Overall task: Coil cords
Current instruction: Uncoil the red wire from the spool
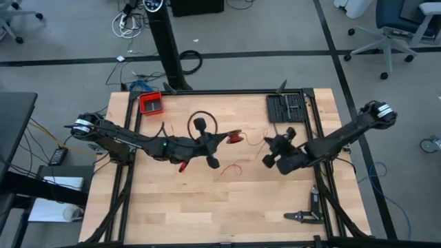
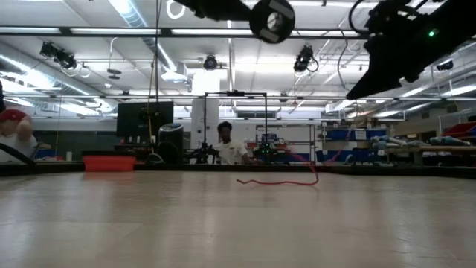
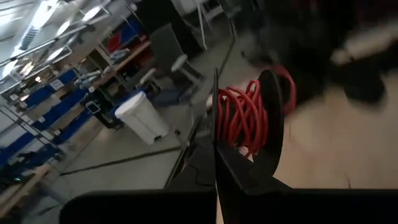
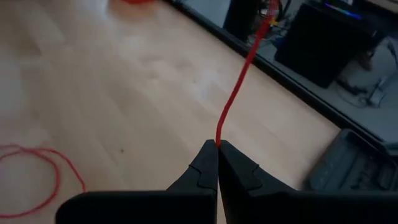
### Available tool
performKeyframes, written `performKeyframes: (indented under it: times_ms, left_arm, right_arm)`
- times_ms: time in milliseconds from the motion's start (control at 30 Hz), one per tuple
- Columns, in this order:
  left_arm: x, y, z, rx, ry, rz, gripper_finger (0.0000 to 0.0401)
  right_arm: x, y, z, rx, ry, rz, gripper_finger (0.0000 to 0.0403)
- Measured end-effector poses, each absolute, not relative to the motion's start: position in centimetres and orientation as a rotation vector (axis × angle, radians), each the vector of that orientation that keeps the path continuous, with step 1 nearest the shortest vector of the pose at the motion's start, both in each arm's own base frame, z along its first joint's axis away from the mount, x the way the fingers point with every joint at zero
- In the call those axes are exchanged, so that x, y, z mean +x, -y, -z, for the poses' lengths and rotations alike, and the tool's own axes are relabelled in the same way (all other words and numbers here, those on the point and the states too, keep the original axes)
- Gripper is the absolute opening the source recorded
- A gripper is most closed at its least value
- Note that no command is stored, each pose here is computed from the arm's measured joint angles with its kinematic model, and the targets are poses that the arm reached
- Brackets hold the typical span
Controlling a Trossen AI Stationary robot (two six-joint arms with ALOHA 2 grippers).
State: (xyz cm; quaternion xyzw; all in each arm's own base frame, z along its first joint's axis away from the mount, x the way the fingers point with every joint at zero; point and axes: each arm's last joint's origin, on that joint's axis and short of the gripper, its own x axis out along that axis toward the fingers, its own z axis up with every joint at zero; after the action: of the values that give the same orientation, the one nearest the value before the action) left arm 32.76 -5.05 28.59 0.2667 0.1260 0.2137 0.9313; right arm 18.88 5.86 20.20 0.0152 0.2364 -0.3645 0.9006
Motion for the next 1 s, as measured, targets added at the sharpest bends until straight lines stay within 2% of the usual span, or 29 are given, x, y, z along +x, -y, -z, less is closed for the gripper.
performKeyframes:
  times_ms: [133, 300, 567, 667, 767, 1000]
  left_arm:
    - [32.6, 4.8, -27.6, 0.658, -0.381, -0.419, 0.0000]
    - [32.1, 4.1, -27.1, 0.771, -0.507, -0.562, 0.0000]
    - [31.7, 3.6, -27.5, 0.808, -0.564, -0.816, 0.0000]
    - [31.6, 3.5, -27.8, 0.786, -0.554, -0.901, 0.0000]
    - [31.7, 3.5, -28.4, 0.705, -0.485, -0.962, 0.0000]
    - [32.0, 3.6, -29.8, 0.486, -0.266, -0.935, 0.0000]
  right_arm:
    - [17.4, -5.5, -21.9, 0.090, -0.423, 0.748, 0.0000]
    - [16.4, -6.1, -23.7, 0.122, -0.333, 0.668, 0.0000]
    - [16.9, -9.0, -27.1, 0.044, -0.195, 0.239, 0.0000]
    - [17.0, -10.0, -28.2, 0.033, -0.122, 0.033, 0.0000]
    - [17.0, -10.5, -28.7, 0.037, -0.085, -0.091, 0.0000]
    - [18.5, -11.3, -27.0, 0.039, -0.172, -0.163, 0.0000]
